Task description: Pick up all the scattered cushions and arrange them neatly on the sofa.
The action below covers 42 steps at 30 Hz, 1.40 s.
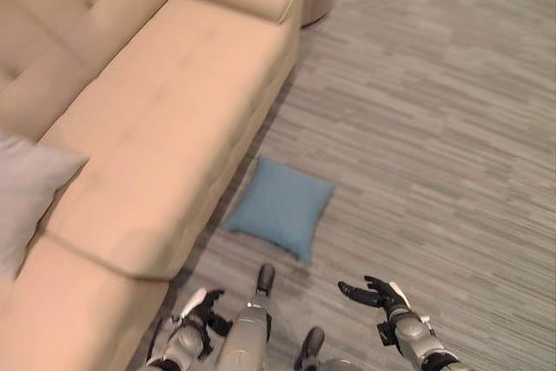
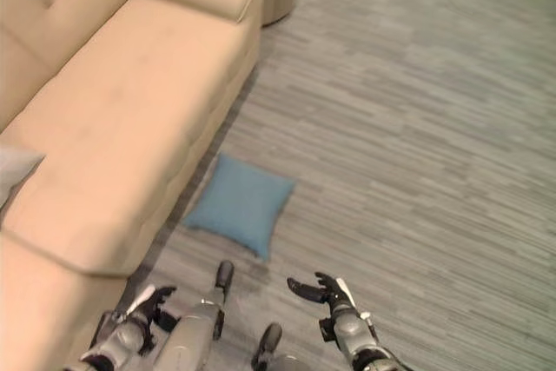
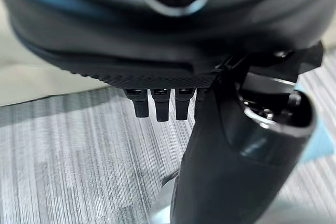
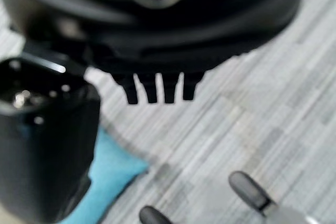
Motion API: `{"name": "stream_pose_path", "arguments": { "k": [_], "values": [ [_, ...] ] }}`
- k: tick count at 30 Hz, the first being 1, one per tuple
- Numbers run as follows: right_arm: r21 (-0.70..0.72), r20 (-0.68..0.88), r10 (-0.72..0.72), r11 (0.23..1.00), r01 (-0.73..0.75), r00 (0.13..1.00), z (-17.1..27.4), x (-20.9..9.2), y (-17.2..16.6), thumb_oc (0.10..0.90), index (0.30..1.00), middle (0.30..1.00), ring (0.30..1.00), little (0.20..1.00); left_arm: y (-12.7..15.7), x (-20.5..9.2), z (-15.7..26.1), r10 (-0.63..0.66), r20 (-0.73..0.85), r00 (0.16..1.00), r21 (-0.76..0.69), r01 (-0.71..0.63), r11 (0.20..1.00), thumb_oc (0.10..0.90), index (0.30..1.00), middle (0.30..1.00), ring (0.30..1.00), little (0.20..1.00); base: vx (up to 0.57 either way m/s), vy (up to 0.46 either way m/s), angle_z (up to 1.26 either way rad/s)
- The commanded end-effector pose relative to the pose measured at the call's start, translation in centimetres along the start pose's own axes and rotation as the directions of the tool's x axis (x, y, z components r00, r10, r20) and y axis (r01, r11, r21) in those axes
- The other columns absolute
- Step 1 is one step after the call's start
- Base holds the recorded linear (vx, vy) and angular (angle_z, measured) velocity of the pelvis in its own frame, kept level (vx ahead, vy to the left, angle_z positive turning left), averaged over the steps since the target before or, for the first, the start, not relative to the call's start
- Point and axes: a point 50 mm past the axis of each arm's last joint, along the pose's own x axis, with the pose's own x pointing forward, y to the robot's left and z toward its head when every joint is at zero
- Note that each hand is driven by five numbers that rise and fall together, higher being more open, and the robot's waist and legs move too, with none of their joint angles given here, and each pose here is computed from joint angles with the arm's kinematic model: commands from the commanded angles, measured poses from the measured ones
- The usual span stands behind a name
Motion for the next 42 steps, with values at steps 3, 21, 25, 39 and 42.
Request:
{"name": "stream_pose_path", "arguments": {
  "k": [3, 21, 25, 39, 42],
  "values": [
    [-0.037, 0.008, -0.039, 0.999, 0.04, 0.999, -0.6, -0.3, -1.7, 0.8, 0.9, 0.9, 0.9, 0.9, -0.2, 0.1, -0.1, -0.005, -0.02, 1.0, 0.054, 0.006, 0.999, 0.8, 0.9, 0.9, 0.9, 0.9, 0.07, 0.05, 0.08],
    [0.073, 0.233, -0.028, 0.997, 0.011, 0.972, 7.0, 0.7, -0.7, 0.8, 0.9, 0.9, 0.9, 0.9, 3.4, 1.1, 5.3, 0.093, 0.166, 0.982, 0.074, -0.107, 0.992, 0.8, 0.9, 0.9, 0.9, 0.9, 0.03, 0.111, -0.03],
    [0.048, 0.407, -0.053, 0.998, 0.037, 0.912, 11.9, 0.3, -2.0, 0.8, 0.9, 0.9, 0.9, 0.9, 6.9, 0.7, 11.0, 0.172, 0.392, 0.904, 0.022, -0.196, 0.98, 0.8, 0.9, 0.9, 0.9, 0.9, 0.0, -0.147, 0.48],
    [0.231, 0.697, -0.288, 0.957, 0.175, 0.656, 22.4, -2.9, -7.8, 0.8, 0.9, 0.9, 0.9, 0.9, 16.0, -6.9, 26.9, 0.323, 0.855, 0.405, -0.06, -0.542, 0.838, 0.8, 0.9, 0.9, 0.9, 0.9, 0.05, -0.13, 0.4],
    [0.263, 0.733, -0.357, 0.934, 0.242, 0.58, 23.6, -4.2, -9.7, 0.8, 0.9, 0.9, 0.9, 0.9, 17.8, -8.8, 28.2, 0.346, 0.886, 0.308, -0.097, -0.607, 0.789, 0.8, 0.9, 0.9, 0.9, 0.9, 0.06, 0.104, 0.15]
  ]
}}
